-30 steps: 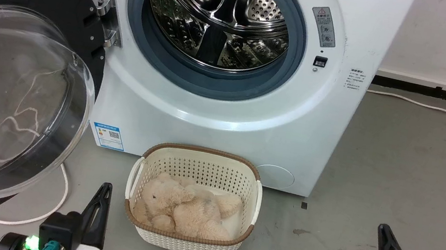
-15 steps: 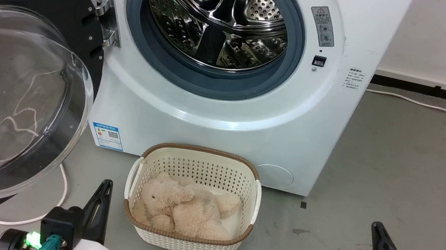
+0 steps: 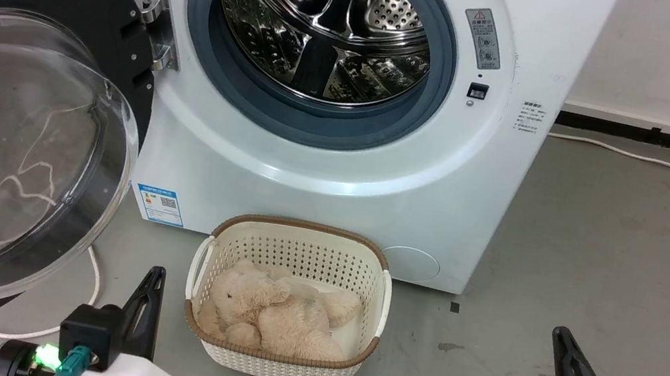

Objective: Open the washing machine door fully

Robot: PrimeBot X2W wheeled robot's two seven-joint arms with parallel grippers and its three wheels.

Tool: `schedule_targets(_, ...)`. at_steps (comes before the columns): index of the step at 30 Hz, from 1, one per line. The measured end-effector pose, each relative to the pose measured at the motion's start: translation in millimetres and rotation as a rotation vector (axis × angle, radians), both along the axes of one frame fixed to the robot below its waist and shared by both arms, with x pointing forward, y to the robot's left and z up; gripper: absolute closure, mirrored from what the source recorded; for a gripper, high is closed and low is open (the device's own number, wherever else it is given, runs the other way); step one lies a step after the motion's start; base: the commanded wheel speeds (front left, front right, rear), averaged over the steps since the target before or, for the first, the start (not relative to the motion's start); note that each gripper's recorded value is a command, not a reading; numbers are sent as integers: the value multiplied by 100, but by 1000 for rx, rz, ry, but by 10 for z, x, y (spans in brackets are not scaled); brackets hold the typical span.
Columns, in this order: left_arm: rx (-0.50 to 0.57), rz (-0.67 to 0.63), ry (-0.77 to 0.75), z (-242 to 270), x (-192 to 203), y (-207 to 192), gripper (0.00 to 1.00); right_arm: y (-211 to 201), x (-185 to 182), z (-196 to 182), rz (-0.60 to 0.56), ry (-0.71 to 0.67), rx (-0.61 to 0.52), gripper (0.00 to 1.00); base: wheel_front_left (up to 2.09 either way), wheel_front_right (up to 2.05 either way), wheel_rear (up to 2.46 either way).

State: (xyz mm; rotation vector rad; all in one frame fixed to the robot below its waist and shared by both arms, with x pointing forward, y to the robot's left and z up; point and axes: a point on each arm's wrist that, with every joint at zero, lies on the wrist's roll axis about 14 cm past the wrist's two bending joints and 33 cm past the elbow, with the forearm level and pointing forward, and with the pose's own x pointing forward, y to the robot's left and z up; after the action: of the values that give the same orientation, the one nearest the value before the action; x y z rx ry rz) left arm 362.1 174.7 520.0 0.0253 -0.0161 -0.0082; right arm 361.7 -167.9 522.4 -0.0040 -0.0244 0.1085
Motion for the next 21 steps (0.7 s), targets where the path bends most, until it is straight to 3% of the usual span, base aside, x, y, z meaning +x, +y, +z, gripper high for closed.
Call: schedule_targets(21,15,8,18,23,55,25,100,42,39,-6,12,28,-31,100,0,0,0)
